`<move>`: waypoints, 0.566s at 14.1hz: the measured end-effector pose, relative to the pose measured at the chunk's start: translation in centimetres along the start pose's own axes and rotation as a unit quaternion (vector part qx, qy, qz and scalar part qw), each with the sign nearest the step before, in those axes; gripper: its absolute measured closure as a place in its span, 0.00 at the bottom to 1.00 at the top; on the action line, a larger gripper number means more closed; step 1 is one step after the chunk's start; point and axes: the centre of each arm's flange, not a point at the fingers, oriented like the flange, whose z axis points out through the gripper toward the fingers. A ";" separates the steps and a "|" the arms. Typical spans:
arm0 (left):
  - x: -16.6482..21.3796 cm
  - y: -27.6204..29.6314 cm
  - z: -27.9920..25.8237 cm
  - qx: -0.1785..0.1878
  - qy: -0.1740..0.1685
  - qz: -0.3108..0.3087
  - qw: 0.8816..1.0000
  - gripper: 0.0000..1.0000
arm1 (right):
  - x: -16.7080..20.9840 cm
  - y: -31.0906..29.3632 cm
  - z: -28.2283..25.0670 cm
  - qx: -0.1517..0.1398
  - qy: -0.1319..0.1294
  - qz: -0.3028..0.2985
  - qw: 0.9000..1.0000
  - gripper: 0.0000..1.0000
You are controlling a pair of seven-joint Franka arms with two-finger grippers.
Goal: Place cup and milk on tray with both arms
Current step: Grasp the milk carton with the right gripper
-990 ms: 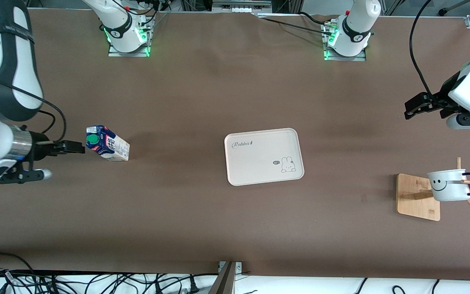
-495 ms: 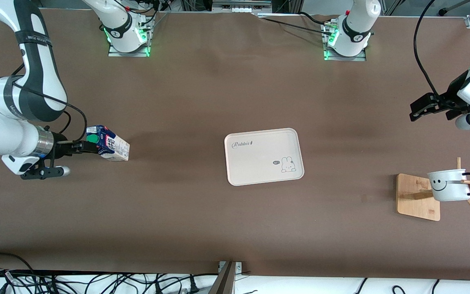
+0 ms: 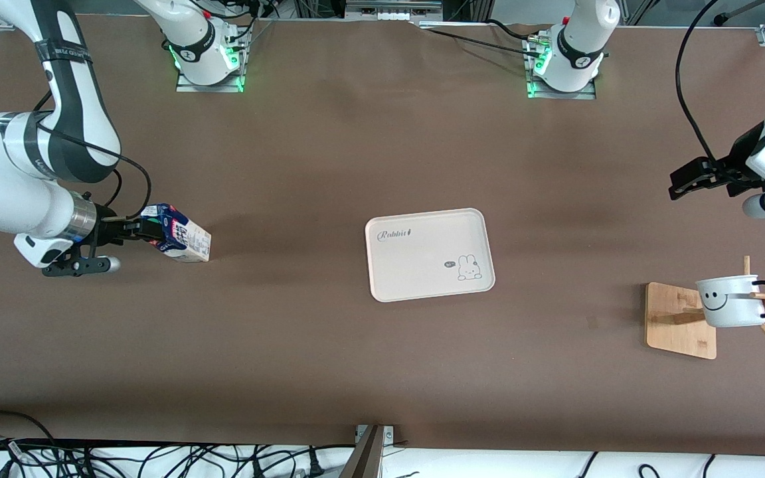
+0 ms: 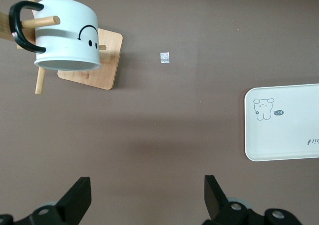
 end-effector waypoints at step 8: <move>0.1 0.1 0.1 0.000 -0.002 0.001 1.000 0.00 | -0.9 -0.5 2.0 -0.002 0.013 -0.003 1.000 0.00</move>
